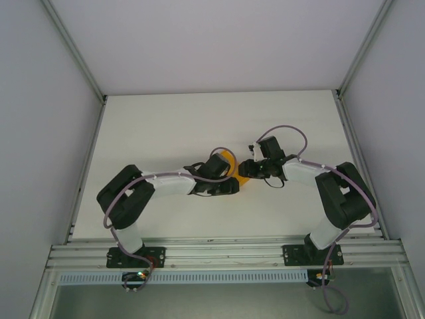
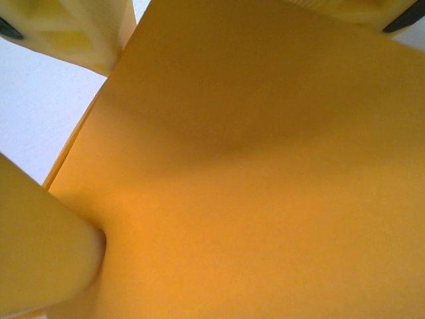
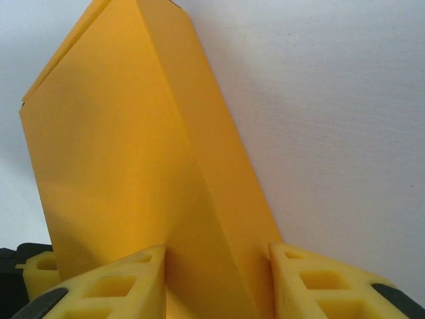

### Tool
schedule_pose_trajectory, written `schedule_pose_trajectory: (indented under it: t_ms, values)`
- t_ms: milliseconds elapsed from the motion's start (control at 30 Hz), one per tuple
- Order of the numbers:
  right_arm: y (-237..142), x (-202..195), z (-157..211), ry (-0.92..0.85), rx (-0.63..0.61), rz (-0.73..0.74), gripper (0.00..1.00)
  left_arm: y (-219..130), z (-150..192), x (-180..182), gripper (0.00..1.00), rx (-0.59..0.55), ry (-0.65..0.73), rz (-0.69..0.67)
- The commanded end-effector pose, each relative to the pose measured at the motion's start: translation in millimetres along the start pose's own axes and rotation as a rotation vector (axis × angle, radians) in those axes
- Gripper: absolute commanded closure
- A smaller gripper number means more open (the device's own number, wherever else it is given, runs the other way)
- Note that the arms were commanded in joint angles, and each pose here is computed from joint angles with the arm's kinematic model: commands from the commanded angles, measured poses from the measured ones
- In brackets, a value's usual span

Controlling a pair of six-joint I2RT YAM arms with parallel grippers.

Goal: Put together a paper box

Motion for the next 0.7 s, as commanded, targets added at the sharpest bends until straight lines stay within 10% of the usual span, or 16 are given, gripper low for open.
schedule_pose_trajectory:
  t_ms: [0, 100, 333, 433, 667]
  values:
    - [8, 10, 39, 0.055, 0.172, -0.058, 0.63, 27, -14, 0, 0.84, -0.081, -0.010, 0.021]
    - [7, 7, 40, 0.048, 0.175, -0.030, 0.63, 30, -14, 2, 1.00, -0.068, -0.010, 0.020]
    - [2, 4, 36, 0.022, 0.168, 0.027, 0.63, 28, -11, 3, 1.00, -0.040, 0.014, 0.034]
    - [-3, 1, 30, 0.014, 0.144, 0.072, 0.63, 19, -9, 6, 0.73, -0.044, 0.033, 0.016]
    - [-10, -12, 23, -0.016, 0.111, 0.268, 0.70, -1, -5, 11, 0.63, -0.070, 0.048, 0.026]
Point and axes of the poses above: each hand's point on the last joint's axis, 136 mm out from that joint toward the fingers, its own y axis out along the fingers, its own x axis along the line the jaws close on, z = x × y, the point moved 8 cm from there along -y, back along the fingers, and after that the axes turned 1 degree about y, right-handed, at the moved point
